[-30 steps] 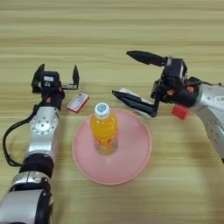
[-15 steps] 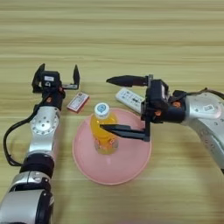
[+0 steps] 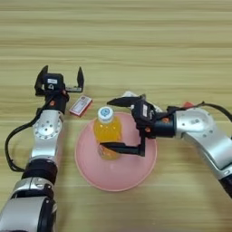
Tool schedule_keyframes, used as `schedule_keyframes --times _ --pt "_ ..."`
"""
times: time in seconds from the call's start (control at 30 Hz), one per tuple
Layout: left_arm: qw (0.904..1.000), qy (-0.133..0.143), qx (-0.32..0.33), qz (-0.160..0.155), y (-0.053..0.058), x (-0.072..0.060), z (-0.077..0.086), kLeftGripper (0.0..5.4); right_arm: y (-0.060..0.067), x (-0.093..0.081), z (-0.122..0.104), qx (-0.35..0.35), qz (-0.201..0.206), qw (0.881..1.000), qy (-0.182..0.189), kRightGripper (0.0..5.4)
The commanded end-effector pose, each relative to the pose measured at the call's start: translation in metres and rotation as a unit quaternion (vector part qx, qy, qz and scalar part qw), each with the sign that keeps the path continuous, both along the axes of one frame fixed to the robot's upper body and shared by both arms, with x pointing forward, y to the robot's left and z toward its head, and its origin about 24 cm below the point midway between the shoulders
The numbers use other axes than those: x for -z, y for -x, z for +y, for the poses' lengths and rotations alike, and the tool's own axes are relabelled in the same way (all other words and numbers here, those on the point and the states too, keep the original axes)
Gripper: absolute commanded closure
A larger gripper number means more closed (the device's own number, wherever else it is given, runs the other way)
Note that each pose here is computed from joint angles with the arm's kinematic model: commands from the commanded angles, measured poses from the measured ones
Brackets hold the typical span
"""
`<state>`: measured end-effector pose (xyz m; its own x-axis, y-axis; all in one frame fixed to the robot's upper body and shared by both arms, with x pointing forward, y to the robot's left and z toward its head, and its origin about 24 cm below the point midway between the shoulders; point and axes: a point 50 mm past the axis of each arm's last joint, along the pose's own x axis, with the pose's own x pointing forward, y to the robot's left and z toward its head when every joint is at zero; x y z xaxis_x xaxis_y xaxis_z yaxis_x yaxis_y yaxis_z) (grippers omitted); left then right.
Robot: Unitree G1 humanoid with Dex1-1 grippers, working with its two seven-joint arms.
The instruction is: Move the objects on the table
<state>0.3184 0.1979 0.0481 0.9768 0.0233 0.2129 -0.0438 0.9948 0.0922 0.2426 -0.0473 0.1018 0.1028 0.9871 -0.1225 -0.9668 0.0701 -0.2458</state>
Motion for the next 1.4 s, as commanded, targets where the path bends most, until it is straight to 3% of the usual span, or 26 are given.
schedule_keyframes --times 0.03,0.57,0.97,1.4 --pt "1.0 -0.005 0.004 -0.005 -0.003 -0.003 -0.003 0.0 -0.001 0.005 0.001 0.002 -0.001 1.0 0.021 0.03" --pt "1.0 -0.005 0.003 -0.002 -0.004 -0.003 -0.003 0.0 -0.006 0.008 0.01 0.02 0.017 1.0 0.011 1.83" --pt "1.0 -0.006 0.003 -0.001 -0.005 -0.002 -0.003 0.0 -0.006 0.008 0.014 0.017 0.019 1.0 0.008 1.85" --pt "1.0 -0.003 0.004 -0.002 -0.004 -0.002 -0.003 0.0 -0.015 -0.017 -0.004 0.048 0.002 0.999 -0.022 1.85"
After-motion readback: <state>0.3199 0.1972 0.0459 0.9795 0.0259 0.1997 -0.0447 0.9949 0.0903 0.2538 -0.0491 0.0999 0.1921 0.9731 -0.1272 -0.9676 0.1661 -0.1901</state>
